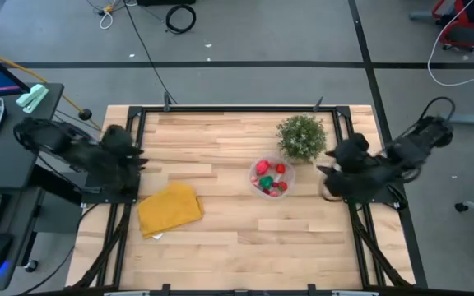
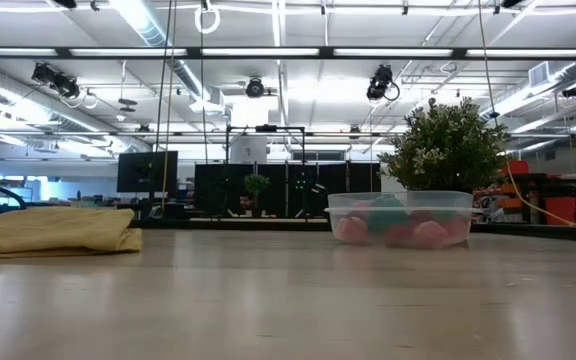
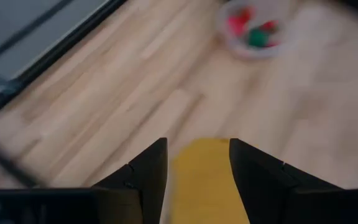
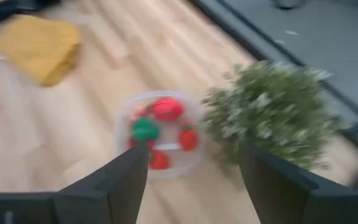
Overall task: Pick and placing Produce into tupperware
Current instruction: Return to Home Position
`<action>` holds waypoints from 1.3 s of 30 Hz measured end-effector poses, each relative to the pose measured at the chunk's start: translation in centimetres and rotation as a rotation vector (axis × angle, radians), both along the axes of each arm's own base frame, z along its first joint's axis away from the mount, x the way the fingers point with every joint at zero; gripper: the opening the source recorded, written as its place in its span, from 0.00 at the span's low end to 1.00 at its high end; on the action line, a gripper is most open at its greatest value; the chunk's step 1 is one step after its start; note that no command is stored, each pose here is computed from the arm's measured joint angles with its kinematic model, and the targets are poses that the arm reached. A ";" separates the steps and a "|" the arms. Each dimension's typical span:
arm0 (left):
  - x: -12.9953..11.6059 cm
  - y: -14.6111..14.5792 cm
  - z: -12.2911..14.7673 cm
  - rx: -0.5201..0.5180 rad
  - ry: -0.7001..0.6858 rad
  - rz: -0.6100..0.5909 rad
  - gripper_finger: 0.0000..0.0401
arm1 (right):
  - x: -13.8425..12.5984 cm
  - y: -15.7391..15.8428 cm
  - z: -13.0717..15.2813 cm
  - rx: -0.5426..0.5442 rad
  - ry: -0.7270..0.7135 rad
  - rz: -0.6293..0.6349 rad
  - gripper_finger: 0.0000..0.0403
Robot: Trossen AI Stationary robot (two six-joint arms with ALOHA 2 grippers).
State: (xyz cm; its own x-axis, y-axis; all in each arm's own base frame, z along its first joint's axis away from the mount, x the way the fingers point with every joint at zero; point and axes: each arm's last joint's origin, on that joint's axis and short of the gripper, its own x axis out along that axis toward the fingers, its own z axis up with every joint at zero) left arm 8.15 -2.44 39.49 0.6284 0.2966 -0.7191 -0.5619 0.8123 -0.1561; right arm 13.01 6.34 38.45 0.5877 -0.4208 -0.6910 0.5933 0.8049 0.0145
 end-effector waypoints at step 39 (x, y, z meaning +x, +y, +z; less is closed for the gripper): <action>3.1 -4.6 -17.3 0.185 -0.987 -0.561 0.44 | 2.2 3.1 -14.8 -0.247 -0.564 0.688 0.64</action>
State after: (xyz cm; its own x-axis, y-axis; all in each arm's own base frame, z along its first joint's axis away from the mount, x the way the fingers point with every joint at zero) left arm 11.21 -7.02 22.20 0.9705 -0.1538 0.1856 0.1873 0.9658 -0.1794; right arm 15.19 9.42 23.69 0.9854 0.0483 -0.1634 -0.0592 0.9963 -0.0629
